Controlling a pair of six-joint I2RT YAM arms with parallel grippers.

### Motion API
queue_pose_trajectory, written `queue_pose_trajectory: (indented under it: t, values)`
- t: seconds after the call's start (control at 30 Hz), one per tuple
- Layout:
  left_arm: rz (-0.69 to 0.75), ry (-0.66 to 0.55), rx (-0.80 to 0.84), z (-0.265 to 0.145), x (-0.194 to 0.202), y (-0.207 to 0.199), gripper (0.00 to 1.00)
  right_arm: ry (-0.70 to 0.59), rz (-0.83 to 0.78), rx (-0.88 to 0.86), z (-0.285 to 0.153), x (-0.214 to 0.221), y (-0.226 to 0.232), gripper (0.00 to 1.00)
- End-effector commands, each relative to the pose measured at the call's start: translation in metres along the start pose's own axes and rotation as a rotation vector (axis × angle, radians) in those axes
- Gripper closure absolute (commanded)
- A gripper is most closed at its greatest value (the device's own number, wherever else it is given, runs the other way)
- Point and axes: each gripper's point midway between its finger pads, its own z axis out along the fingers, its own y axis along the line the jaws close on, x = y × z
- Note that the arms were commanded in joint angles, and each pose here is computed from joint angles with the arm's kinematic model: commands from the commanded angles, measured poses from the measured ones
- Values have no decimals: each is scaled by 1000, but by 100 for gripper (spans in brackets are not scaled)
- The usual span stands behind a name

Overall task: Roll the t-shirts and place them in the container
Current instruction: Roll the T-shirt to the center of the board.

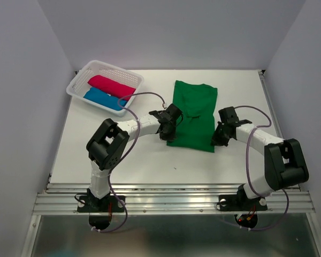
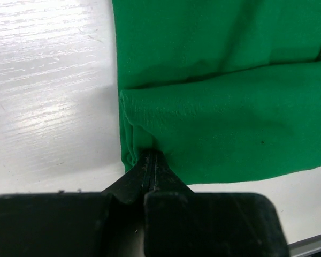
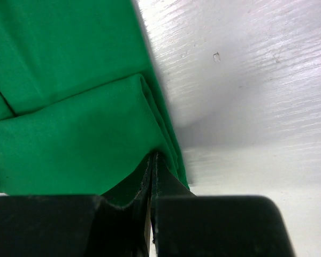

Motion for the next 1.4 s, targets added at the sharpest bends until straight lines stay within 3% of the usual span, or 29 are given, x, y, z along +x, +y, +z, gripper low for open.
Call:
queue_pose_trajectory:
  t: [0.0, 0.33, 0.43, 0.47, 0.5, 0.57, 0.63, 0.8, 1.0, 1.37]
  values:
    - [7, -12, -41, -14, 5, 13, 100, -89, -25, -64, -29, -24, 20, 99]
    - [1, -142, -24, -71, -33, 2, 100, -155, -3, -51, -57, -31, 13, 94]
    - [-36, -178, 15, -82, -32, 2, 99, -140, 13, -70, -60, -17, 6, 78]
    - [-57, -188, 44, -86, -28, 2, 91, -131, 19, -103, -63, -9, 7, 68]
    - [-65, -193, 64, -92, -29, -1, 91, -125, 24, -117, -64, -4, 6, 63]
    - [-82, -180, 95, -86, -17, 1, 79, -105, 31, -160, -65, 5, 8, 52]
    - [-105, -177, 122, -85, -10, 2, 65, -78, 43, -180, -63, 19, 4, 47]
    - [-138, -137, 131, -68, 12, 9, 50, -41, 49, -176, -54, 35, -5, 46]
    - [-207, -138, 104, -56, 19, 23, 49, -18, 40, -156, -43, 40, -9, 46]
    - [-293, -104, 234, -33, 22, 20, 50, -7, 28, -156, -33, 44, -9, 45]
